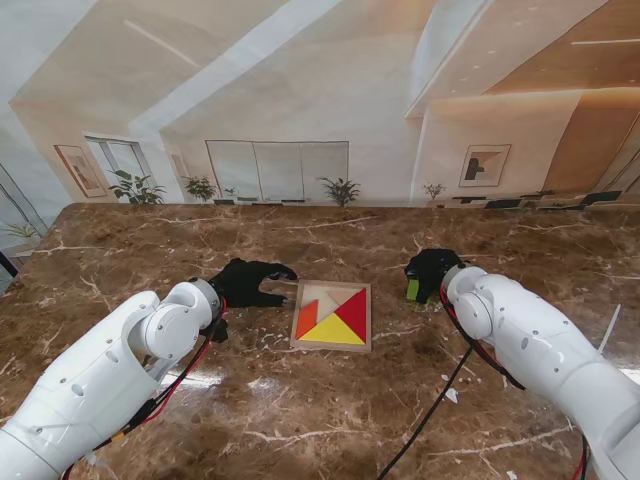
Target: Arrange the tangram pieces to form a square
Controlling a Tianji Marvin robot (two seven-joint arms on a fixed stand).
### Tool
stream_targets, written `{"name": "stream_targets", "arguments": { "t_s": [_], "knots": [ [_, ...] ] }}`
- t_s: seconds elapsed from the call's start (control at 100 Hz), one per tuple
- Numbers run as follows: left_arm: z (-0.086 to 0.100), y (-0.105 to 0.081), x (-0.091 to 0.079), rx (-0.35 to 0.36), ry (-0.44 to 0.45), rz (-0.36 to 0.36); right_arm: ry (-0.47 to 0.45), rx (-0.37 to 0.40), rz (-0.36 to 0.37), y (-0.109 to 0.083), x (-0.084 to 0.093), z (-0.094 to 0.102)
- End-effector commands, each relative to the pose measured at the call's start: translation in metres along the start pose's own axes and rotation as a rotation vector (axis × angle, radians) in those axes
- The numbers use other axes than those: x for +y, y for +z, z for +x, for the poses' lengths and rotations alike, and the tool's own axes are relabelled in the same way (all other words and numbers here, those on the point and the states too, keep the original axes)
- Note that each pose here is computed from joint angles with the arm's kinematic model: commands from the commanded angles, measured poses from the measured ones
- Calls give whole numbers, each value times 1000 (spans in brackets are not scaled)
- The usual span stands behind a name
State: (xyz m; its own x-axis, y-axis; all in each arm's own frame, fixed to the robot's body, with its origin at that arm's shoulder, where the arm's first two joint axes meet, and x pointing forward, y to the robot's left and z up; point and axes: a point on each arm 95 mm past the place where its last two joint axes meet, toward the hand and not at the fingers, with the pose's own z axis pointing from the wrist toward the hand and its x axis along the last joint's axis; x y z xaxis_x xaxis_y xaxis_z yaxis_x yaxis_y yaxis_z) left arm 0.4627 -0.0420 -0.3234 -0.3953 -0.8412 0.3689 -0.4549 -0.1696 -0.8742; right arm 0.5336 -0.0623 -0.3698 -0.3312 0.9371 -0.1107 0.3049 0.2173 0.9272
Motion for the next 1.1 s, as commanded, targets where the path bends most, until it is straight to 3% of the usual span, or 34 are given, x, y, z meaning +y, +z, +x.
{"name": "stream_targets", "arguments": {
  "t_s": [0.0,0.34,0.59,0.82,1.09],
  "knots": [
    [-1,0,3,-5,-1,-7,-8,9,35,-4,-12,-1],
    [-3,0,3,-7,-9,-8,6,31,-1,-5,6,-3],
    [-3,1,2,-4,-8,-4,46,62,-48,-4,35,4],
    [-4,3,1,3,-6,2,119,68,-53,-2,65,25],
    [-6,2,2,10,-11,2,193,95,-52,-3,91,63]
  ]
}}
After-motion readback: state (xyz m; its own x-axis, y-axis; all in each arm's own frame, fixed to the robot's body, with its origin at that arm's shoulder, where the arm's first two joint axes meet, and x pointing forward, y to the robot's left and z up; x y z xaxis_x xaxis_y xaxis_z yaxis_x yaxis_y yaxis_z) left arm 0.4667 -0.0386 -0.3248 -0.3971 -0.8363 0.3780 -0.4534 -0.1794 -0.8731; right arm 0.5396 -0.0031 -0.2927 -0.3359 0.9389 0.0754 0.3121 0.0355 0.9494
